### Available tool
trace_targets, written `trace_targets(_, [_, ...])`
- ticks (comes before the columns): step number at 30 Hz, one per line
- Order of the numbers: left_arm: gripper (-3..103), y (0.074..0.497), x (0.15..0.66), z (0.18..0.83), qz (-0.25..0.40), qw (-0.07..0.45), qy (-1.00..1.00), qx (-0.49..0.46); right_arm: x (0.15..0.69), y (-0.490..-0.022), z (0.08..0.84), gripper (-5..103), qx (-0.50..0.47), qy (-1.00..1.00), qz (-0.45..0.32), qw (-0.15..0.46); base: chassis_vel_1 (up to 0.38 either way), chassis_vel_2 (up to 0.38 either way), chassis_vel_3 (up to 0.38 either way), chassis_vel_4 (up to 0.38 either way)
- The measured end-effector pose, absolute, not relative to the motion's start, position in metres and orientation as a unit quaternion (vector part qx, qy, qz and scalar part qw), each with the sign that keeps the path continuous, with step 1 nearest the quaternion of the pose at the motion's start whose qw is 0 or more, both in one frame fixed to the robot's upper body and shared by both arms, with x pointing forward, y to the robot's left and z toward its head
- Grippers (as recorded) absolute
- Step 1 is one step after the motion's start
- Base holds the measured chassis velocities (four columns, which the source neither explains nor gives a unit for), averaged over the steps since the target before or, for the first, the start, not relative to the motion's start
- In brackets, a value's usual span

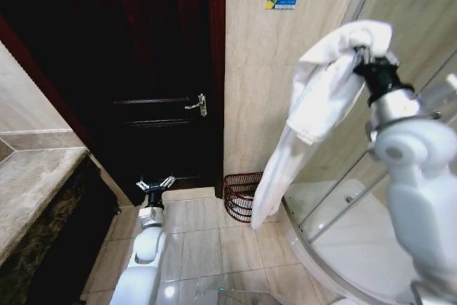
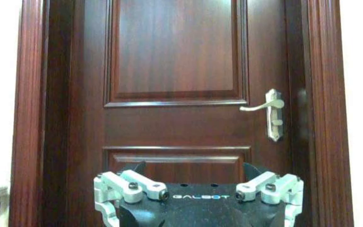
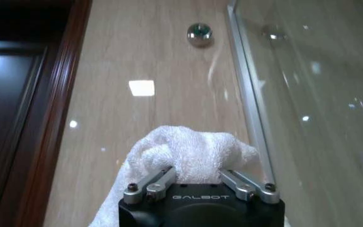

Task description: Discard the used towel into the hamper.

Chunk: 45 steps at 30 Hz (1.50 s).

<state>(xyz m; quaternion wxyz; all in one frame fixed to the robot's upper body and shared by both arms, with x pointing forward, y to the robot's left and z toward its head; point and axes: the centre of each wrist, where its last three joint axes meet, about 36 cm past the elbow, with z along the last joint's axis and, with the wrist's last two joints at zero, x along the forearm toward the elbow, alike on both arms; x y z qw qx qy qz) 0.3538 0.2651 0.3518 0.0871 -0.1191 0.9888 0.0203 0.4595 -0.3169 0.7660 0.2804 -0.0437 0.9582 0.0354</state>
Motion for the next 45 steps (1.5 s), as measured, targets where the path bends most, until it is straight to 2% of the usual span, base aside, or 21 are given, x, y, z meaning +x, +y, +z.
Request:
trace_targets(7, [100, 0.270, 0.349, 0.353, 0.025, 0.089, 0.988, -0.121, 0.520, -0.272, 0.850, 12, -0.058, 0.951, 0.051, 0.300, 0.000, 0.000, 0.000, 0.000])
trace_targets(18, [100, 0.266, 0.349, 0.353, 0.019, 0.093, 0.989, -0.116, 0.571, -0.237, 0.930, 12, -0.044, 0.943, 0.064, 0.323, 0.000, 0.000, 0.000, 0.000])
trace_targets(24, [100, 0.269, 0.348, 0.356, 0.019, 0.096, 0.989, -0.110, 0.587, -0.232, 0.927, 12, -0.037, 0.946, 0.066, 0.314, 0.000, 0.000, 0.000, 0.000])
trace_targets(31, [100, 0.269, 0.343, 0.357, 0.016, 0.097, 0.989, -0.110, 0.608, -0.242, 0.879, 12, -0.029, 0.959, 0.061, 0.275, 0.000, 0.000, 0.000, 0.000])
trace_targets(45, [100, 0.253, 0.343, 0.359, 0.014, 0.100, 0.990, -0.103, 0.598, -0.252, 0.893, 12, -0.028, 0.956, 0.051, 0.288, 0.000, 0.000, 0.000, 0.000])
